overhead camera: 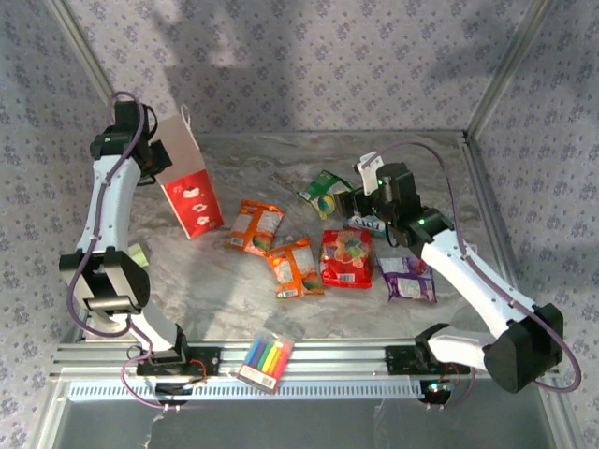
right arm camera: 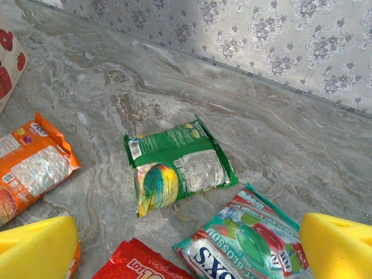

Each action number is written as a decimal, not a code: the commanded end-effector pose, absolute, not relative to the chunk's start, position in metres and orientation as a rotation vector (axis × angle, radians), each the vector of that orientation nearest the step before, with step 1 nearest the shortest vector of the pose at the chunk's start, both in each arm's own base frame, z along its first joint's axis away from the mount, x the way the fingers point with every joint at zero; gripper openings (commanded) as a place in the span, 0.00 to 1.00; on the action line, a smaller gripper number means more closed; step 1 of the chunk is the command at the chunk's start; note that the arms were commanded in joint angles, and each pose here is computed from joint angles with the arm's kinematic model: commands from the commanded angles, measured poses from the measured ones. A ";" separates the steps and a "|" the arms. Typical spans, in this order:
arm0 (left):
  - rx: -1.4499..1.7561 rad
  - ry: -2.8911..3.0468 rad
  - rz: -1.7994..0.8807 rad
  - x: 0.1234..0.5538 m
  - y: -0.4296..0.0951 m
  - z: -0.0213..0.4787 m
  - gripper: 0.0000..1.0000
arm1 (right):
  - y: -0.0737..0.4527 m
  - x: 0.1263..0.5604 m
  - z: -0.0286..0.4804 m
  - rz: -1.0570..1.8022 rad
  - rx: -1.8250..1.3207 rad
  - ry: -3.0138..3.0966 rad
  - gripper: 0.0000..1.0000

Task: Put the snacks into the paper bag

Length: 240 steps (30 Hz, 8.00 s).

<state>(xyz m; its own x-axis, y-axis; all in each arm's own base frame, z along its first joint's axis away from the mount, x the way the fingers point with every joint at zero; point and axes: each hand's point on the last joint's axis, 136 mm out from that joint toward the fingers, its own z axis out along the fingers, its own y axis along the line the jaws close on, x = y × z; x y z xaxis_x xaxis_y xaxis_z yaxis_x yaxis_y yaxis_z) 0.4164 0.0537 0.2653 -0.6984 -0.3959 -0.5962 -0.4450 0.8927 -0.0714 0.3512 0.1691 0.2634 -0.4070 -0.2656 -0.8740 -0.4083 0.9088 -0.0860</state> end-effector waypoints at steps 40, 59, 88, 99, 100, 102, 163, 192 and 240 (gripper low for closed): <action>0.177 2.550 -0.054 0.412 0.004 0.257 0.05 | 0.169 0.348 0.268 0.183 -0.438 2.035 1.00; 0.159 2.462 0.020 0.399 0.017 0.292 0.30 | 0.178 0.350 0.268 0.182 -0.451 2.038 1.00; -0.157 2.468 -0.029 0.400 0.024 0.277 0.47 | 0.185 0.352 0.263 0.144 -0.506 2.038 1.00; -0.070 2.511 -0.011 0.415 0.024 0.263 0.19 | 0.185 0.355 0.260 0.140 -0.505 2.046 1.00; -0.041 2.514 0.001 0.416 0.024 0.262 0.16 | 0.185 0.354 0.259 0.139 -0.507 2.048 1.00; -0.002 2.512 0.022 0.418 0.025 0.262 0.12 | 0.184 0.354 0.260 0.137 -0.506 2.048 1.00; -0.143 2.350 -0.007 0.370 0.033 0.290 0.52 | 0.338 0.298 0.152 0.415 -0.801 2.436 1.00; -0.188 2.307 -0.023 0.367 0.038 0.297 0.54 | 0.397 0.359 0.077 0.686 -0.477 2.735 1.00; -0.176 2.305 -0.026 0.365 0.037 0.296 0.55 | 0.405 0.359 0.032 0.493 -0.387 2.906 0.16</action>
<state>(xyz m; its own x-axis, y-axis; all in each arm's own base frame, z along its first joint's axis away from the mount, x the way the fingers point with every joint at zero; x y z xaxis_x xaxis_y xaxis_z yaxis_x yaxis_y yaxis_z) 0.3676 0.0347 0.2841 -0.6959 -0.1295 -0.7064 -0.1139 0.9911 -0.0695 0.3622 0.4287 0.0450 -0.9426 -0.2321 -0.2400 -0.3123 0.8671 0.3881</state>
